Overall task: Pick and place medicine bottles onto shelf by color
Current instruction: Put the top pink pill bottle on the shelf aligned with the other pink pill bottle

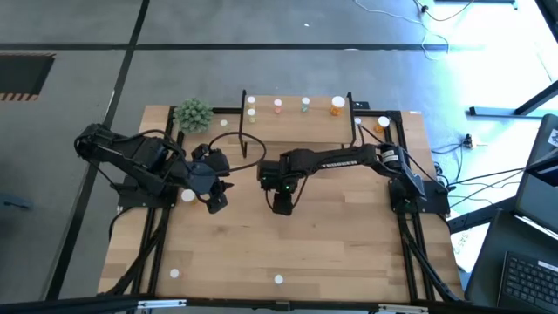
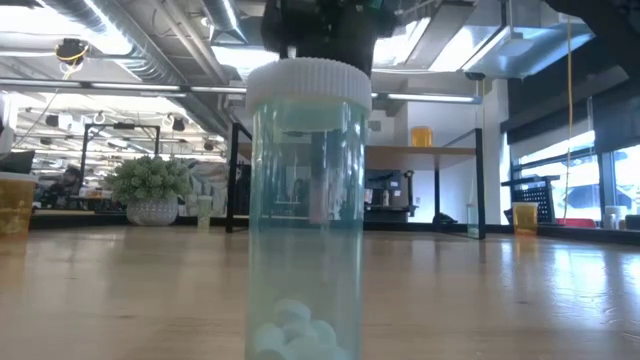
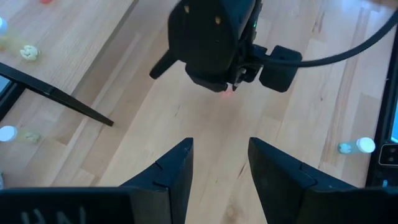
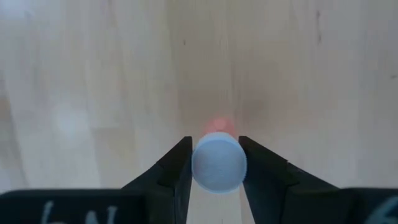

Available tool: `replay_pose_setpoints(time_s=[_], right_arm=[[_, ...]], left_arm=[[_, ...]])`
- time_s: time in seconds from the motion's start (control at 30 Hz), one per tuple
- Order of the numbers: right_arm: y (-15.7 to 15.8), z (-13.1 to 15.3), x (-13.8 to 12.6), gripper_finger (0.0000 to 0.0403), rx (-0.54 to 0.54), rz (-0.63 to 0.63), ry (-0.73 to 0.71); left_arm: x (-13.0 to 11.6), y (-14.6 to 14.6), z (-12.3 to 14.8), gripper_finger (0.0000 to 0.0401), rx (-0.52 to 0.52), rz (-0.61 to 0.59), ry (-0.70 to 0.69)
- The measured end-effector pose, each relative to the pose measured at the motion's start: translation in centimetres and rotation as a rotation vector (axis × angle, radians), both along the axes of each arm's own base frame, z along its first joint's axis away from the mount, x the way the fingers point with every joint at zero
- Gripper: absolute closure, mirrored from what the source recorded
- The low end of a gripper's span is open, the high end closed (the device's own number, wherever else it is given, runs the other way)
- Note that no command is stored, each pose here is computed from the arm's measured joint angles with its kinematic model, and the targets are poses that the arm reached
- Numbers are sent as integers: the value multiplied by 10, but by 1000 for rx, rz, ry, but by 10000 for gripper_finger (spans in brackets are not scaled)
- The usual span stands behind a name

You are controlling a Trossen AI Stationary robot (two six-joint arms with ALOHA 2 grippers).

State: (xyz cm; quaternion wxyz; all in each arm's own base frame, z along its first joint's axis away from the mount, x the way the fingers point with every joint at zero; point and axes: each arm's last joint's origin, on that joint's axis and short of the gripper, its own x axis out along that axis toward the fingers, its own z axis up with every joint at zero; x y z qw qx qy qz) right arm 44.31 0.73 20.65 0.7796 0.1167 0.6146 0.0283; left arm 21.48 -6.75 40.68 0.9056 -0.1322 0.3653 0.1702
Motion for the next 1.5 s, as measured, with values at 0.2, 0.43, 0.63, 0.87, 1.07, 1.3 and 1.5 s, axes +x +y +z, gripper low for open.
replay_pose_setpoints(time_s=[0.2,0.43,0.63,0.87,1.07,1.3,1.5], right_arm=[[0,36,5,282,-4,5,-51],[-1,84,2,282,-10,-4,-91],[-10,130,-3,282,-45,-60,-189],[-40,145,-10,282,-72,-137,-239],[-78,145,-17,282,-115,-203,-215],[-125,146,-24,282,-197,-307,-237],[-160,148,-32,282,-222,-370,-264]], left_arm=[[0,0,0,252,-1,2,0],[0,0,0,252,-1,2,1],[0,0,0,252,7,8,-3],[3,8,1,252,12,80,-24],[5,17,1,252,12,120,-24],[7,26,1,252,12,160,-24],[8,32,1,252,28,173,-18]])
